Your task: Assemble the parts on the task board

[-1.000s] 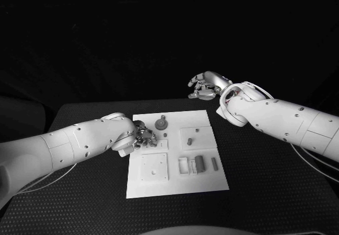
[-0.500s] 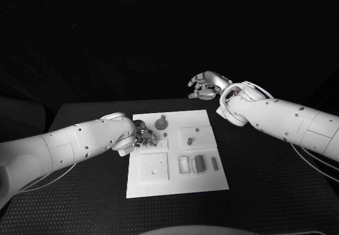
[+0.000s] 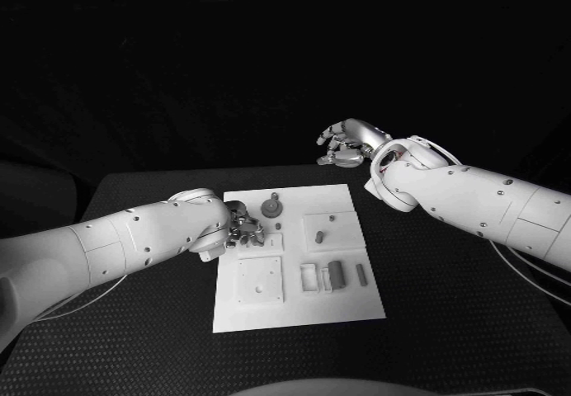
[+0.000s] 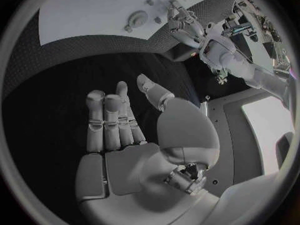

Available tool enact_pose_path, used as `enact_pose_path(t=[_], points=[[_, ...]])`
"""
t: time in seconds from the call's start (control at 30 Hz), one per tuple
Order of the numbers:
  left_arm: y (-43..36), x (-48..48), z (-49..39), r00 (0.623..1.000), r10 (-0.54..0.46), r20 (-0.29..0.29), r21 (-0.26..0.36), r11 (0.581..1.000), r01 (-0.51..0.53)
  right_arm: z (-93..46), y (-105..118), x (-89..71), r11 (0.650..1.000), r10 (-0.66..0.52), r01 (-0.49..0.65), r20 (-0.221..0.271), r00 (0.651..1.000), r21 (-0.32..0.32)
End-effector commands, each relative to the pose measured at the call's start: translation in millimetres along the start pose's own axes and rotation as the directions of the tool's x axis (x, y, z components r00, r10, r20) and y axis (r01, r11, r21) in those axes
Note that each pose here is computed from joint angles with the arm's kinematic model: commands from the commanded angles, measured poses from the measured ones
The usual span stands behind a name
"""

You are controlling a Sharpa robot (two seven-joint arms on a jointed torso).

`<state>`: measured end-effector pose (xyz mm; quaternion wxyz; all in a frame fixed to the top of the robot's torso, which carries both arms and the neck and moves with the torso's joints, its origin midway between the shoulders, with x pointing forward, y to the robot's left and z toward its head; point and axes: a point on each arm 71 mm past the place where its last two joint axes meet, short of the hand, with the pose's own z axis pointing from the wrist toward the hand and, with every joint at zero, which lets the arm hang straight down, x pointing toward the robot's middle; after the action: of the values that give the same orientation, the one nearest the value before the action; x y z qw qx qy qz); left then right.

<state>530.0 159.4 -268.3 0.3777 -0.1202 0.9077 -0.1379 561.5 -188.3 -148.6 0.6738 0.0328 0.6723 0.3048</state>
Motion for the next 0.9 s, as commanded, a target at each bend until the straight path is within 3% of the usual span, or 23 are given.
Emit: enact_pose_path(t=[0.03, 0.9], points=[[-0.1, 3.2, 0.8, 0.999, 0.033, -0.020, -0.010, 0.999, -0.033, 0.4, 0.8, 0.5, 1.000, -0.001, 0.000, -0.009, 1.000, -0.004], [-1.9, 6.6, 3.4, 0.998, 0.045, -0.053, -0.025, 0.999, -0.046, 0.2, 0.9, 0.5, 1.000, 0.000, 0.000, -0.008, 1.000, -0.005]])
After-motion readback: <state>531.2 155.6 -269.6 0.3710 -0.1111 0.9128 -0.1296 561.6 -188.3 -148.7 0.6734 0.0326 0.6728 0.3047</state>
